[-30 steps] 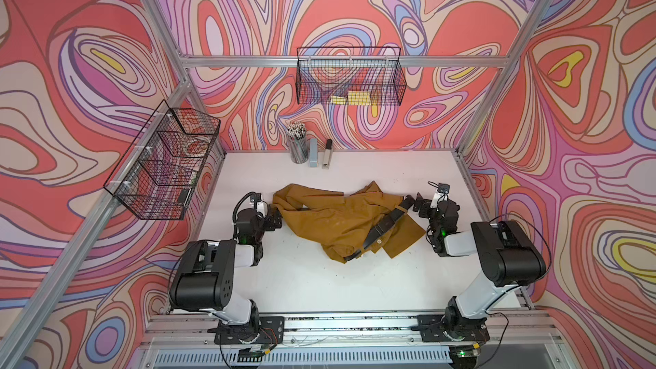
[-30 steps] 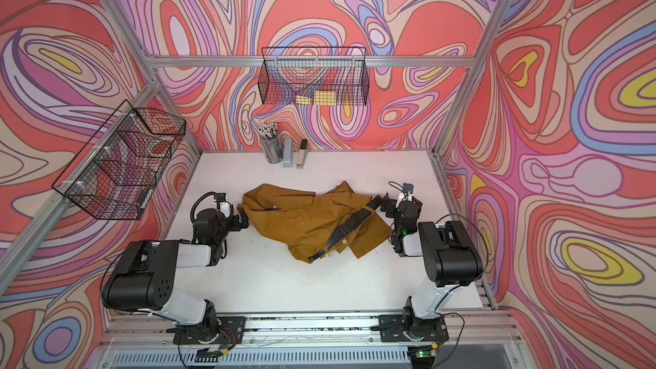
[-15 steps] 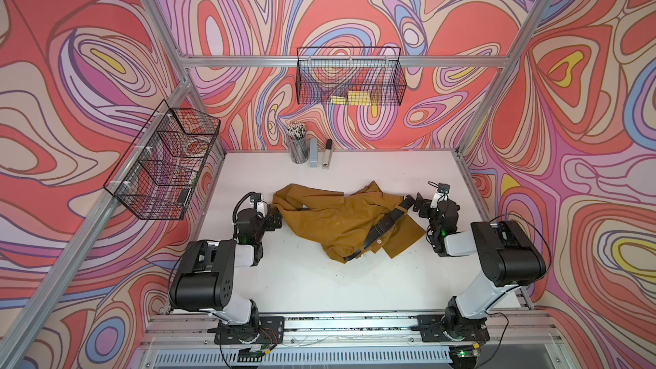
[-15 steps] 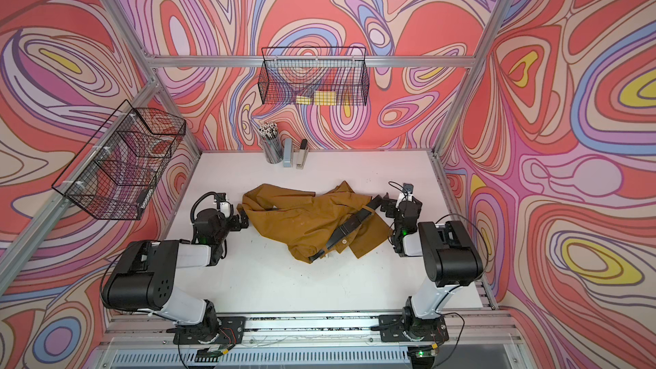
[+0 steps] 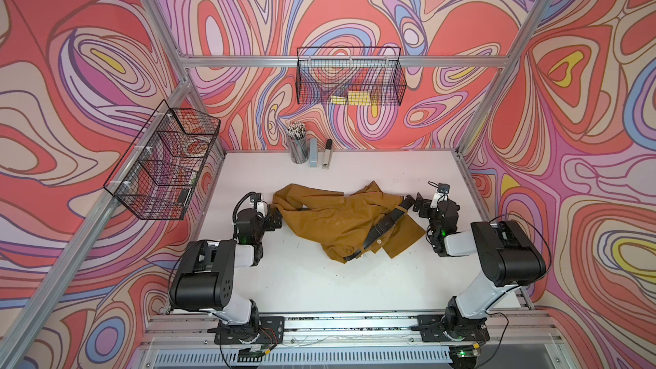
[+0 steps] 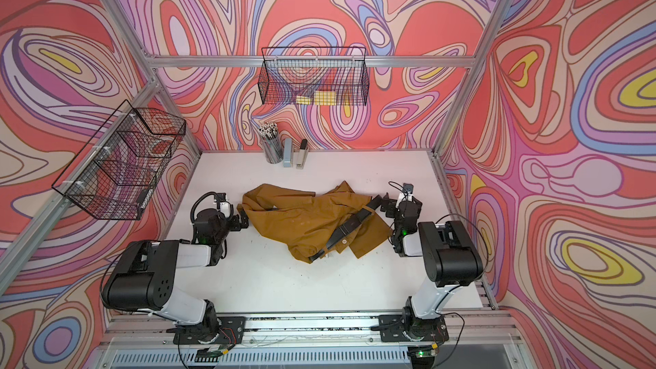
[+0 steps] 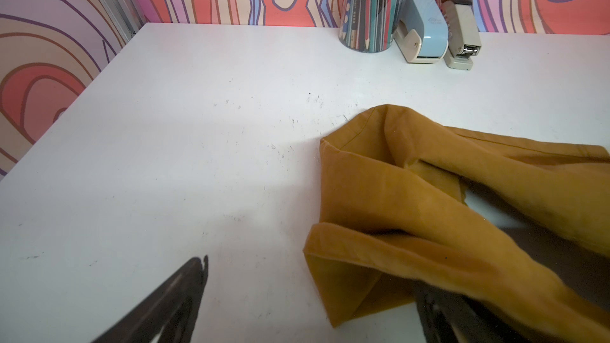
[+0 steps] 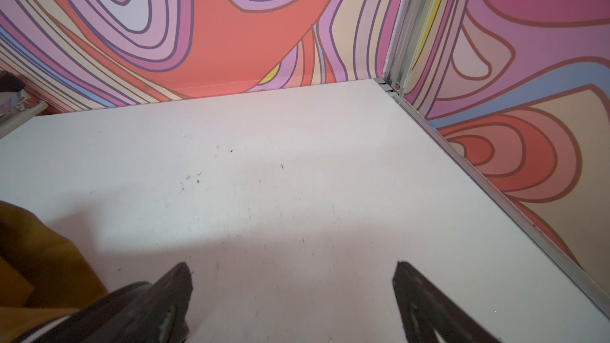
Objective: Remove the belt from the trousers
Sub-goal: Adjust the trousers at the center of the board.
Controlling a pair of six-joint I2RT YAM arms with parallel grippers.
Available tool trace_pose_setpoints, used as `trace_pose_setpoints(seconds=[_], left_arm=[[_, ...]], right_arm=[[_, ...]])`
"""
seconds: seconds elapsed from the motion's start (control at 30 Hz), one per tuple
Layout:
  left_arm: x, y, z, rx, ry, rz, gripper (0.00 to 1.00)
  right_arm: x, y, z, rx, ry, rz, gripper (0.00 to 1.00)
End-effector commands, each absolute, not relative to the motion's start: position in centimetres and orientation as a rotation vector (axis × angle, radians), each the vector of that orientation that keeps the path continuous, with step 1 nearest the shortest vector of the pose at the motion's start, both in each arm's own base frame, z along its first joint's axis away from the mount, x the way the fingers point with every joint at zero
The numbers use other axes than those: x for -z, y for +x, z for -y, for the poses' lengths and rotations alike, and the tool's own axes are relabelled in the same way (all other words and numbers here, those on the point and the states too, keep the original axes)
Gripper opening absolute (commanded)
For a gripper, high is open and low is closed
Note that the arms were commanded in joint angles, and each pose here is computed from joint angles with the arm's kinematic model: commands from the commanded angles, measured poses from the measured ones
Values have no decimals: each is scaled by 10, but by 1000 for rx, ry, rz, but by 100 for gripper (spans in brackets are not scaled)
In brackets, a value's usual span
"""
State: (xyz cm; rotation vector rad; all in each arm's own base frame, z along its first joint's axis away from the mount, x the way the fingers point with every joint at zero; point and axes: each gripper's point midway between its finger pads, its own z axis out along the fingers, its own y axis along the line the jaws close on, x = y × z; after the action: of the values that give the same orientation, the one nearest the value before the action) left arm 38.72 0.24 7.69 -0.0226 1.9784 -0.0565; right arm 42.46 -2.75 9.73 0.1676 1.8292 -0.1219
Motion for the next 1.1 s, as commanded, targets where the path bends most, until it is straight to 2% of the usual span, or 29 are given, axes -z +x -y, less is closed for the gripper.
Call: trace_pose_setpoints(seconds=[0.0,0.2,0.3,0.4,0.5,0.6,0.7,0.77,0.83,0.9,1.0,1.07], left_arm=[[-88,393,-2,52,-11,-1941,100],[-88,393,-2,50,-11,-1944,100],[-88,393,-2,51,-11,-1943,100],[-88,393,-2,63,-14,-1941,100],[-95,391,5,81,33,-1926,100],[-126,385,15,15,87,-1918,100],[-162,381,8,69,-143,-2030,100],[-167,375,19,174,-206,-2172,100],[-166,368,39,273,-162,-2277,100],[-162,358,55,229,-97,-2339,100],[-164,344,80,132,36,-2349,100],[-164,337,101,156,103,-2330,100]], right_arm=[[-99,424,27,124,169,-1826,98],[-131,425,29,134,176,-1859,98],[-160,426,41,127,381,-2004,98],[-171,421,26,-5,476,-2171,98],[-176,403,-1,-190,483,-2213,92],[-183,379,-18,-295,452,-2219,87],[-187,356,-28,-332,376,-2212,84],[-187,341,-31,-355,367,-2214,81],[-185,330,-34,-400,428,-2250,76],[-179,320,-44,-451,518,-2313,67],[-166,301,-77,-449,633,-2439,66],[-166,291,-106,-462,713,-2478,67]])
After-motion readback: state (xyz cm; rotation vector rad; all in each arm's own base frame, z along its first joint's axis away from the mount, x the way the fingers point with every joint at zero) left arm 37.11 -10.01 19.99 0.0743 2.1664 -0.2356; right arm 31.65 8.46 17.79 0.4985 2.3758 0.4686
